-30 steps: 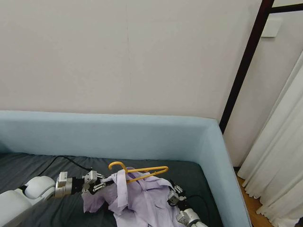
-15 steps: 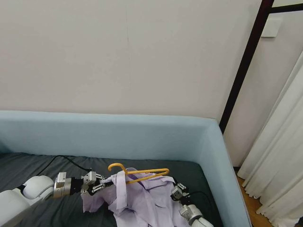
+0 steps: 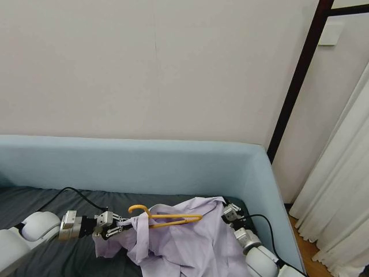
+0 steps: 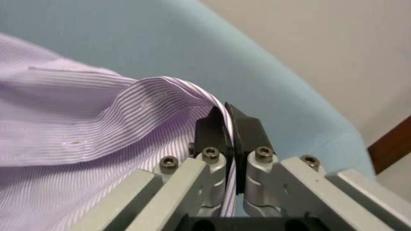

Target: Pick up the clothes from the sofa and hang them on the clothes hanger.

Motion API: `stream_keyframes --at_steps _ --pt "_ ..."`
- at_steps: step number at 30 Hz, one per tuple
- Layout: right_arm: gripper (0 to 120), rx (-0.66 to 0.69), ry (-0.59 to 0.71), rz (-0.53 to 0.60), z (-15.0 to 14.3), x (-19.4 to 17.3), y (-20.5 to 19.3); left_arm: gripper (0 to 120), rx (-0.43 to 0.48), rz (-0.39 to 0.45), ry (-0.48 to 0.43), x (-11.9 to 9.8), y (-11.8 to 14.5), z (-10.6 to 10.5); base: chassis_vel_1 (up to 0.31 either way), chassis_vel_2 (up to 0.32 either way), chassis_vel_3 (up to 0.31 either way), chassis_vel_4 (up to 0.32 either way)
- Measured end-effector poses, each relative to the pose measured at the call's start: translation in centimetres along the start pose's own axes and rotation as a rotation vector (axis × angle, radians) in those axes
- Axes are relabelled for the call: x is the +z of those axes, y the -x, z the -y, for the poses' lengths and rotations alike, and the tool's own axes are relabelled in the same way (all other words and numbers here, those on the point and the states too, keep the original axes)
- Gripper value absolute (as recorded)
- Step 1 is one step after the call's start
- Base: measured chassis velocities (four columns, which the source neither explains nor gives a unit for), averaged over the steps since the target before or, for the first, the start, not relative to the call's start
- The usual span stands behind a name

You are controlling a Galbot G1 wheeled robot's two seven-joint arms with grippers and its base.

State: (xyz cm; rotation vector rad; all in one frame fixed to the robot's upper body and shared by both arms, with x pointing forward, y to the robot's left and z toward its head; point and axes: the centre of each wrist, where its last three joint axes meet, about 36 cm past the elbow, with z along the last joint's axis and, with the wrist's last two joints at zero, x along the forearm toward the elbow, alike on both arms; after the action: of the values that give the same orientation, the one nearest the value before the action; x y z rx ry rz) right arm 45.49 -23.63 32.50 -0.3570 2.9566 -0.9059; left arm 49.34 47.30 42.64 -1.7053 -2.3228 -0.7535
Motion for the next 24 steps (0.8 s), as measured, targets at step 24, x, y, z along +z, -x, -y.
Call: stream_keyframes --at_steps 24 --pt "0 0.052 0.09 0.026 5.7 -6.1 -3.8 1 -0.045 -0.091 0.018 0.6 -1.0 -1.3 0.0 0.0 0.0 0.0"
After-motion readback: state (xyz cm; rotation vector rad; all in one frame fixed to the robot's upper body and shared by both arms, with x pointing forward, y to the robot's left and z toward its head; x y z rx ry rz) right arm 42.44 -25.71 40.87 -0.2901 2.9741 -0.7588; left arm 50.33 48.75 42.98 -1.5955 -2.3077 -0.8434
